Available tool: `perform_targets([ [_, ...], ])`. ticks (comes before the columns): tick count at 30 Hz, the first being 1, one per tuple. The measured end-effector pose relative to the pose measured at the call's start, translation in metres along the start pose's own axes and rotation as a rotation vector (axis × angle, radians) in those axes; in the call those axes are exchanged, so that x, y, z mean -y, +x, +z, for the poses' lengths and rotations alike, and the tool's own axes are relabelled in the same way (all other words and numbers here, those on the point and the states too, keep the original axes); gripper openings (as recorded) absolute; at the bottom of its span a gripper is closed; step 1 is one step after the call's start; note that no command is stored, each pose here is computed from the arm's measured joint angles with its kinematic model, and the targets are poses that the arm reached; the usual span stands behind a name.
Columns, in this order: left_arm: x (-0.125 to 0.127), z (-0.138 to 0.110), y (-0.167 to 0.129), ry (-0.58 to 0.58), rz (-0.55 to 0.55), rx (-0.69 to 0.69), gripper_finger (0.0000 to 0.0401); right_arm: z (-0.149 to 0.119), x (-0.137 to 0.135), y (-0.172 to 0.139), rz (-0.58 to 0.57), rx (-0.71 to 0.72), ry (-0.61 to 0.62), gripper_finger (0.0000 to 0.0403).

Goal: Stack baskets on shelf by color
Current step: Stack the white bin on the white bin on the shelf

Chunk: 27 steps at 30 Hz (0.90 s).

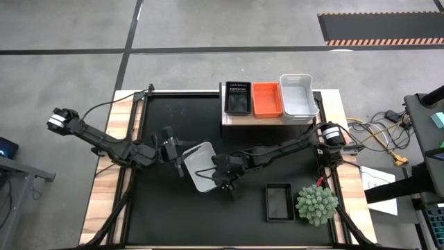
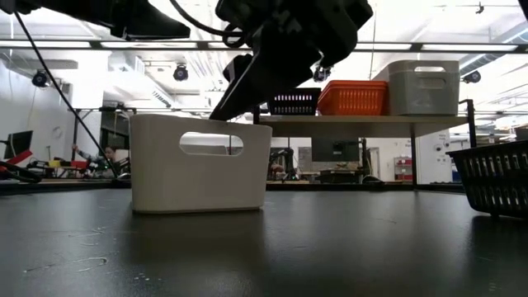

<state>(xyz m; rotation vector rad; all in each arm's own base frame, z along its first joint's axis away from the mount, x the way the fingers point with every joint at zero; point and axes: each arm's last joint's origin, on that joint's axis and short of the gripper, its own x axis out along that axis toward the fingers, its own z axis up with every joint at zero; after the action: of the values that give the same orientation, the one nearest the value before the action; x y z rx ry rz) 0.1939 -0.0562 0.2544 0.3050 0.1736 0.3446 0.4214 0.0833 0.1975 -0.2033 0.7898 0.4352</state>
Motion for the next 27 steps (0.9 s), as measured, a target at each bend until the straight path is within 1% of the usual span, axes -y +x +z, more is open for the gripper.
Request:
perform_targets([
  [7,0.0,0.002,0.0,0.015,0.003,0.012,0.0106,0.0,0.001,0.004,-0.003,0.014,-0.001,0.0195],
  [13,-0.001,0.004,0.0,0.021,0.007,0.026,0.0106,-0.014,0.003,0.029,0.004,-0.022,-0.002,0.0177],
  [15,-0.001,0.004,0.0,0.021,0.007,0.026,0.0106,-0.017,0.003,0.035,0.006,-0.025,-0.025,0.0159],
  [17,-0.001,0.004,0.0,0.021,0.007,0.026,0.0106,-0.019,0.002,0.039,0.008,-0.029,-0.043,0.0129],
  [22,-0.001,0.002,0.0,0.025,0.007,0.022,0.0106,-0.016,0.001,0.035,0.009,-0.023,-0.089,0.0025],
  [27,0.0,0.001,0.0,0.026,0.007,0.02,0.0106,-0.003,-0.002,0.011,0.001,0.006,-0.16,0.001],
])
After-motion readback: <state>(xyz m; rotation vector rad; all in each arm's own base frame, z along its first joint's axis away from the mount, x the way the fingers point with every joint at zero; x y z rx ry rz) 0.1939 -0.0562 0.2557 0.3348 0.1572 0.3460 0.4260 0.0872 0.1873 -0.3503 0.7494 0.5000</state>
